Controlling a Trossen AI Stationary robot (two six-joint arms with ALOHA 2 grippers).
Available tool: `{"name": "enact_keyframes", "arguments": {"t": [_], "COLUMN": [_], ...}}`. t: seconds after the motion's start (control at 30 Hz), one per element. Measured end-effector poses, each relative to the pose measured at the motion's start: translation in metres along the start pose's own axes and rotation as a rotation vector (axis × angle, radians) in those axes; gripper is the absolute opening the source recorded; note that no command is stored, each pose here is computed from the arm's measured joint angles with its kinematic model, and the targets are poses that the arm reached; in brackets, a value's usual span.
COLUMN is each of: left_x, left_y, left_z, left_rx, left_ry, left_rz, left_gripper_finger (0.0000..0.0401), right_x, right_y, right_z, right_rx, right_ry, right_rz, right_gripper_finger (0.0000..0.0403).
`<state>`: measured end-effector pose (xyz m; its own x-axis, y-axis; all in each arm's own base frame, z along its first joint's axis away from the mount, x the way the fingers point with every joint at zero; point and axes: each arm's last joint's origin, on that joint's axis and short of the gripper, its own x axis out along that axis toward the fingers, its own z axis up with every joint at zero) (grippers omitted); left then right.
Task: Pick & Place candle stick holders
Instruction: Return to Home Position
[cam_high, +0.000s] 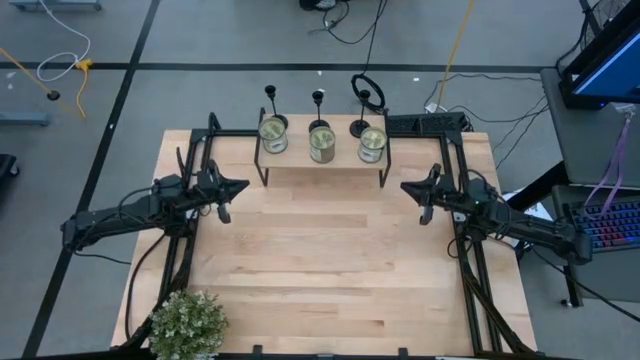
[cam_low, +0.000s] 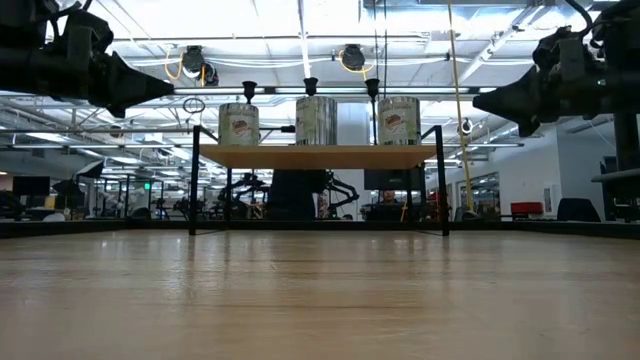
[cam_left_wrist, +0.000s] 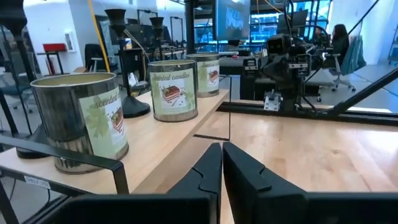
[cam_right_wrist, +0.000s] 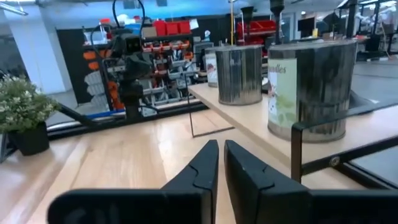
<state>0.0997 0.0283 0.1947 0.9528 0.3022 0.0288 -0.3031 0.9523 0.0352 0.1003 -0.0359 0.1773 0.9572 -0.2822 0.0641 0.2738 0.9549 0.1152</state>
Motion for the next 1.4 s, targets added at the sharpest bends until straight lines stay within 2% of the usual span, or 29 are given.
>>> {"name": "enact_keyframes", "arguments": {"t": [0.13, 0.27, 0.37, 0.53, 0.73, 0.93, 1.4], "left_x": [0.000, 0.002, 0.003, 0.003, 0.002, 0.001, 0.001], "left_y": [0.000, -0.002, -0.003, -0.003, -0.003, -0.003, -0.003], "left_z": [-0.001, -0.015, -0.024, -0.022, -0.031, -0.037, -0.037], "left_rx": [0.004, 0.010, -0.001, 0.008, 0.024, -0.044, -0.039], "left_ry": [0.000, -0.018, 0.013, 0.002, 0.089, 0.153, 0.155], "left_rz": [-0.011, -0.043, -0.065, -0.065, -0.064, -0.059, -0.054], "left_gripper_finger": [0.0016, 0.0004, 0.0009, 0.0019, 0.0003, 0.0027, 0.0037], "right_x": [0.000, 0.000, 0.000, 0.000, 0.000, 0.000, 0.000], "right_y": [0.000, 0.000, 0.000, 0.000, 0.000, 0.000, 0.000], "right_z": [-0.002, -0.003, -0.003, -0.003, -0.003, -0.003, -0.003], "right_rx": [0.003, 0.028, 0.027, 0.027, 0.027, 0.027, 0.027], "right_ry": [0.020, 0.029, 0.031, 0.031, 0.031, 0.031, 0.031], "right_rz": [-0.002, -0.003, -0.003, -0.003, -0.003, -0.003, -0.003], "right_gripper_finger": [0.0018, 0.0015, 0.0016, 0.0014, 0.0013, 0.0013, 0.0013]}}
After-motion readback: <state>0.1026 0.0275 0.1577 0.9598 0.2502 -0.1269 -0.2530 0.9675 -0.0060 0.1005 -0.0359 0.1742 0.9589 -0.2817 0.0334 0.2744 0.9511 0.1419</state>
